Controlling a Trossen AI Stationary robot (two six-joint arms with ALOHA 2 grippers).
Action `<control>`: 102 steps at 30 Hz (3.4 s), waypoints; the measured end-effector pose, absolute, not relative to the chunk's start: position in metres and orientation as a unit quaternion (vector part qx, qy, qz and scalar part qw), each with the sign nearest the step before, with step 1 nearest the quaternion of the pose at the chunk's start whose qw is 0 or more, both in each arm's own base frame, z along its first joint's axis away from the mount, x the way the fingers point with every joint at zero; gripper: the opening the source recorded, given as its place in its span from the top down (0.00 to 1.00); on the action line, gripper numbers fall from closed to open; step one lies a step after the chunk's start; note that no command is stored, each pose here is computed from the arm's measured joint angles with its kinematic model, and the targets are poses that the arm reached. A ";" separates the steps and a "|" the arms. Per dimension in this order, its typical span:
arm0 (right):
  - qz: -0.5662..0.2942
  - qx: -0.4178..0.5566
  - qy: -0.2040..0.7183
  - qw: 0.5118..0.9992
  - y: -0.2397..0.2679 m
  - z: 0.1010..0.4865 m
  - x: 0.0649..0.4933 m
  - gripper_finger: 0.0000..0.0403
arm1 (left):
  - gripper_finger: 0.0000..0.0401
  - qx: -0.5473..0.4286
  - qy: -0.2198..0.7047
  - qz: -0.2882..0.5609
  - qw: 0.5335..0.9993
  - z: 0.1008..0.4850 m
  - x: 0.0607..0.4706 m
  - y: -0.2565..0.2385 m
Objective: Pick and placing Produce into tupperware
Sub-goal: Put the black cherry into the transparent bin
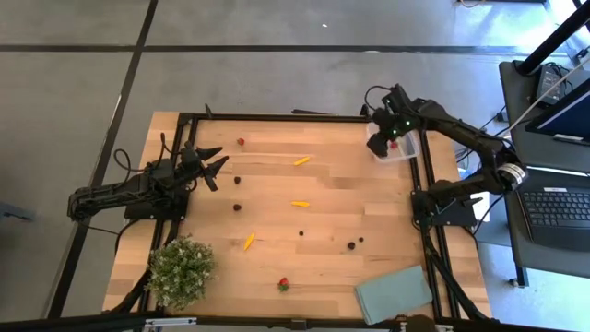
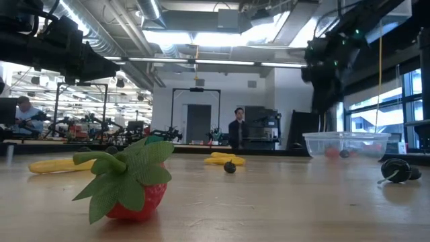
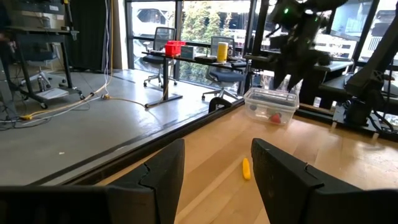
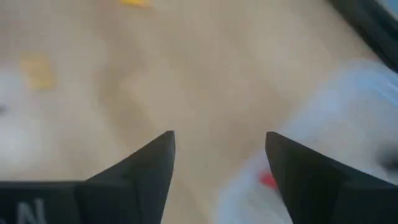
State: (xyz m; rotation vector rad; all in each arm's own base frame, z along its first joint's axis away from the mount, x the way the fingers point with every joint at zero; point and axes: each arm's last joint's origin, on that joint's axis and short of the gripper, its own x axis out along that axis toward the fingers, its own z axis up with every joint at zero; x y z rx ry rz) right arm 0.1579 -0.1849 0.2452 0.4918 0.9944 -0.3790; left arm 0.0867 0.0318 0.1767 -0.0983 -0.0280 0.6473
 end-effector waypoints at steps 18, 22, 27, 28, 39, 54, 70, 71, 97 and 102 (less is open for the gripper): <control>0.131 -0.035 0.456 0.880 -0.040 0.274 0.254 0.38 | 0.55 -0.048 -0.014 0.318 0.947 0.177 0.087 0.032; 0.132 -0.083 0.452 0.878 -0.018 0.274 0.260 0.38 | 0.55 -0.048 -0.014 0.318 0.947 0.177 0.087 0.032; 0.157 -0.108 0.447 0.874 0.004 0.271 0.266 0.38 | 0.55 -0.048 -0.014 0.318 0.947 0.177 0.087 0.032; 0.162 -0.111 0.447 0.873 0.008 0.269 0.268 0.38 | 0.55 -0.048 -0.014 0.318 0.947 0.177 0.087 0.032; 0.201 -0.143 0.511 0.823 0.065 0.224 0.288 0.38 | 0.55 -0.048 -0.014 0.318 0.947 0.177 0.087 0.032; 0.203 -0.103 0.598 0.768 0.125 0.170 0.288 0.38 | 0.55 -0.048 -0.013 0.318 0.947 0.177 0.087 0.032; 0.187 -0.115 0.641 0.735 0.134 0.137 0.291 0.40 | 0.55 -0.048 -0.014 0.318 0.947 0.177 0.087 0.032; 0.185 -0.116 0.643 0.734 0.134 0.136 0.291 0.42 | 0.55 -0.048 -0.014 0.318 0.947 0.177 0.087 0.032; 0.134 -0.092 0.666 0.728 0.127 0.139 0.292 0.99 | 0.55 -0.048 -0.014 0.318 0.947 0.177 0.087 0.032; 0.085 -0.063 0.638 0.762 0.102 0.167 0.308 0.99 | 0.55 -0.048 -0.014 0.318 0.947 0.177 0.087 0.032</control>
